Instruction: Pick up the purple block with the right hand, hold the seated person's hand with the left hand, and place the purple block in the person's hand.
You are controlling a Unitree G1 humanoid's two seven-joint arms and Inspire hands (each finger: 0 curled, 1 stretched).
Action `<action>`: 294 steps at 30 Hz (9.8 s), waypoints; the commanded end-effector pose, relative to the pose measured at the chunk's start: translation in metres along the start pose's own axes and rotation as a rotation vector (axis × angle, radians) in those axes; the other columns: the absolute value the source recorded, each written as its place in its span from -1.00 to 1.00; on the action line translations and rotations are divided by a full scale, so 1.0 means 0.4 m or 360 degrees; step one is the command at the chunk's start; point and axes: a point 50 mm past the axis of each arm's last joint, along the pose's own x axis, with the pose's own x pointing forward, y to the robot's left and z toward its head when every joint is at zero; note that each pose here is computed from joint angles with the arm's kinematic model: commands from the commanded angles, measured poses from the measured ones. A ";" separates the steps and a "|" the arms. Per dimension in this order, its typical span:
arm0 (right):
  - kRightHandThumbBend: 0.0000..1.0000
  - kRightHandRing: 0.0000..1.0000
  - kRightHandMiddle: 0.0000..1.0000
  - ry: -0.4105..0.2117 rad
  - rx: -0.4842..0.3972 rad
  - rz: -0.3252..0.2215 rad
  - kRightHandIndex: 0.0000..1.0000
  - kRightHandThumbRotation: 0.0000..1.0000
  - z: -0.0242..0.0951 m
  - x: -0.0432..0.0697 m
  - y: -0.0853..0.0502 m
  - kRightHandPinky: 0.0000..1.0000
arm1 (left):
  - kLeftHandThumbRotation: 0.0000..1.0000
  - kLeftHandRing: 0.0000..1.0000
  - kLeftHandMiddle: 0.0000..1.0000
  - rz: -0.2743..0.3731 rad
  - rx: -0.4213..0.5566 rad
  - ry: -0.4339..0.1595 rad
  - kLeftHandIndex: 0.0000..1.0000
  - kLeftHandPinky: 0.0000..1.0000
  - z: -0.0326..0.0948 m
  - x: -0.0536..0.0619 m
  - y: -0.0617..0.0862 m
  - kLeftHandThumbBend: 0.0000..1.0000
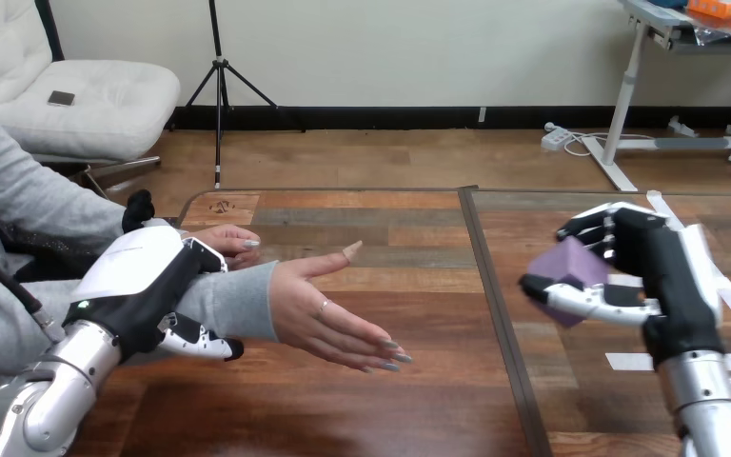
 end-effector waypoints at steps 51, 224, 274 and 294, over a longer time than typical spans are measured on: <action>0.80 -0.32 -0.20 -0.0287 0.0174 0.0183 -0.17 -1.00 0.138 0.103 0.175 -0.37 | -1.00 -0.52 -0.36 0.0253 -0.0138 -0.0379 -0.33 -0.63 0.132 0.094 0.110 0.48; 1.00 0.72 0.74 -0.0060 0.0577 0.0568 0.76 1.00 0.088 0.009 0.217 0.61 | 0.64 0.47 0.52 -0.0165 -0.0943 -0.0465 0.57 0.25 0.102 -0.015 -0.019 0.48; 1.00 0.74 0.74 0.0040 0.0789 0.0447 0.75 1.00 0.038 -0.109 0.152 0.78 | 0.80 0.68 0.63 0.0333 -0.1681 -0.0496 0.53 0.69 0.120 -0.150 -0.101 0.50; 0.93 0.76 0.74 -0.0002 0.0842 0.0383 0.75 1.00 0.042 -0.131 0.138 0.75 | 0.97 0.75 0.70 0.0440 -0.1761 -0.0532 0.59 0.81 0.137 -0.166 -0.112 0.36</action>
